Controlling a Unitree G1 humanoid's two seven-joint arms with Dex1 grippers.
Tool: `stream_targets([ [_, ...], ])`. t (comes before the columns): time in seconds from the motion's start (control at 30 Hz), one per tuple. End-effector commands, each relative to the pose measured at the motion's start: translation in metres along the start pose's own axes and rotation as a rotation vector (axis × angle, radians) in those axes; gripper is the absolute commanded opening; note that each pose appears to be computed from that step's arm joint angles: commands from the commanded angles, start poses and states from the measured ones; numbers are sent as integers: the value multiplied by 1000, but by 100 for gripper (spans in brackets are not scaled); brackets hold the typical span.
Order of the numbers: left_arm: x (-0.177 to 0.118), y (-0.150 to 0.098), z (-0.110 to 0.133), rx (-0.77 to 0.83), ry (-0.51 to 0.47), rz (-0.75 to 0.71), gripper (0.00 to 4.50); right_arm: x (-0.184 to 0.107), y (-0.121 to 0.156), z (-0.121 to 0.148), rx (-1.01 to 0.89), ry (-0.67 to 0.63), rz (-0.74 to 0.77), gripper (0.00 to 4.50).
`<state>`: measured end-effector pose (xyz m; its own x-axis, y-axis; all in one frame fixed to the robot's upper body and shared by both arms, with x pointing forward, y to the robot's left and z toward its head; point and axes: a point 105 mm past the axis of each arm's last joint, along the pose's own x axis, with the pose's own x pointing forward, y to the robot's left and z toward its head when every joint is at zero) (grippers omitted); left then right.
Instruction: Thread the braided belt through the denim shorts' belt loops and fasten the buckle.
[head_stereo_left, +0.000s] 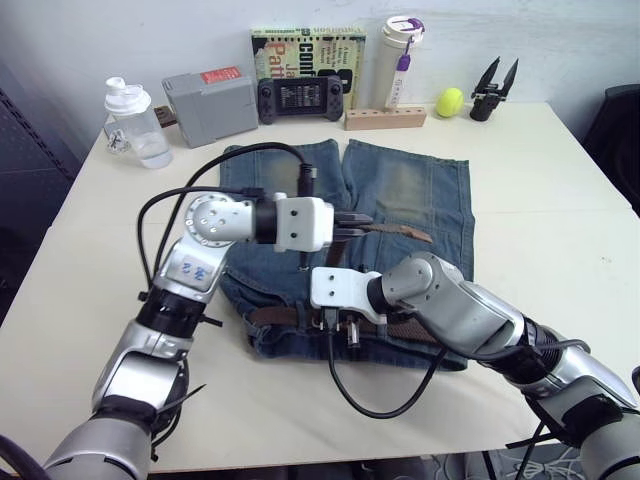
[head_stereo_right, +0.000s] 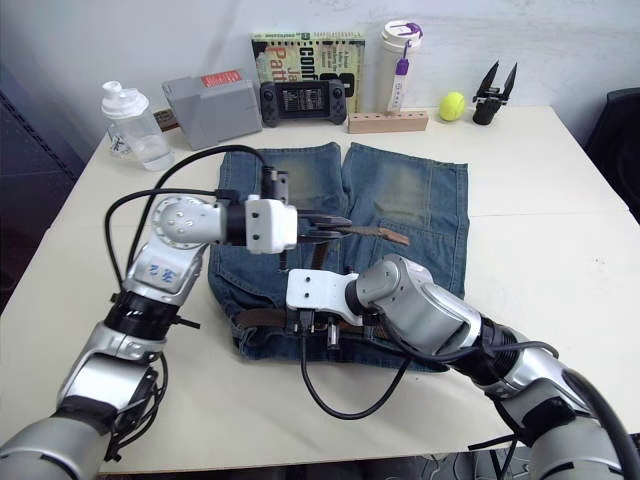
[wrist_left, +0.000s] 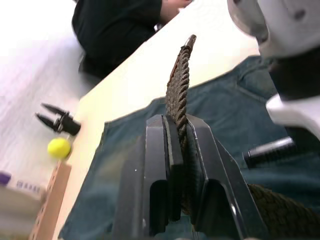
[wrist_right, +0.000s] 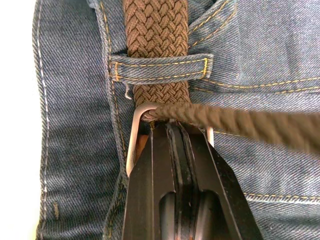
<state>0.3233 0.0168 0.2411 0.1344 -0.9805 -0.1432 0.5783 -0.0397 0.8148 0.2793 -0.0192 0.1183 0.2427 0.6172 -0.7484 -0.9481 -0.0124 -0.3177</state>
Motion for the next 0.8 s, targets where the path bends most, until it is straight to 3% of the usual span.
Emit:
stream_targets([
  [0.03,8,35,41,160,-125,63,0,44,63,-46,102,168,299,8],
  [0.53,57,63,102,267,-345,51,0,49,72,-48,97,165,356,8],
  [0.7,59,65,102,265,-346,62,0,51,74,-46,94,161,363,8],
  [0.8,51,64,87,246,-299,79,0,51,69,-48,95,163,342,8],
])
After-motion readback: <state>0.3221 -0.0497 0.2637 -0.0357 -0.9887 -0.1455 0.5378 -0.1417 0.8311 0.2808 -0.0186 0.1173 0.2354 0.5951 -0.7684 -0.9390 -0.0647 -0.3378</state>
